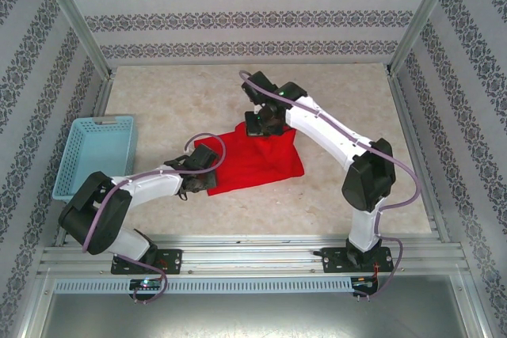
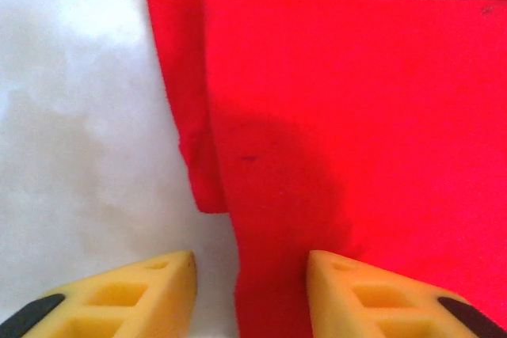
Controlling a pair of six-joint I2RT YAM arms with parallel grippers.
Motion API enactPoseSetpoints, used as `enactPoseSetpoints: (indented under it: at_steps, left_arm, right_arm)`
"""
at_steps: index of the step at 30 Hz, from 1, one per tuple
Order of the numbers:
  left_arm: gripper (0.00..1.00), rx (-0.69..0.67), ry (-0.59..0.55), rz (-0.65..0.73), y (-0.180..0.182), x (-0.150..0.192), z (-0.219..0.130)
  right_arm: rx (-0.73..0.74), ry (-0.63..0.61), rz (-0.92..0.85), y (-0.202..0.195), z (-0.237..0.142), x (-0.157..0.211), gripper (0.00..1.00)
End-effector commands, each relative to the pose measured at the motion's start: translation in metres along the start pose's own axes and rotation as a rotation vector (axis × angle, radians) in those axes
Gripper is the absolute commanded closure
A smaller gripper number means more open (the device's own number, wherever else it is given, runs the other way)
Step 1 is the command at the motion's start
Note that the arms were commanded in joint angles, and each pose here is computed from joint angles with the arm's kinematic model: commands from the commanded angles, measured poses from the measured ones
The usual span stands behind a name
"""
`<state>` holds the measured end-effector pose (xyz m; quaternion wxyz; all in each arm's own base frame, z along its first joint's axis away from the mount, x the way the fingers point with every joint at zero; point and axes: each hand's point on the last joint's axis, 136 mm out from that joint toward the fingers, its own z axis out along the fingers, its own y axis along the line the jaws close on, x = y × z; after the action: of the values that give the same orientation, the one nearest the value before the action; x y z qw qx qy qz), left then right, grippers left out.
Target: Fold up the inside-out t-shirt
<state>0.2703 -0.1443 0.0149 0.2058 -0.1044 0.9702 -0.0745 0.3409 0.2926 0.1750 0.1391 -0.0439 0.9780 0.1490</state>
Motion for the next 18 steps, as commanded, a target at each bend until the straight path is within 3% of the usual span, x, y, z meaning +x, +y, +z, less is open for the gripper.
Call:
enactPoseSetpoints:
  at_steps: [1,18]
  left_arm:
    - [0.61,0.108,0.031,-0.037,-0.018,0.012,0.017]
    - [0.65,0.116,0.011,-0.042,-0.018,0.016,0.015]
  right_arm:
    - [-0.105,-0.02,0.102,0.028,0.01,-0.006,1.0]
    - [-0.151,0.009,0.16,0.069,0.049,0.007,1.0]
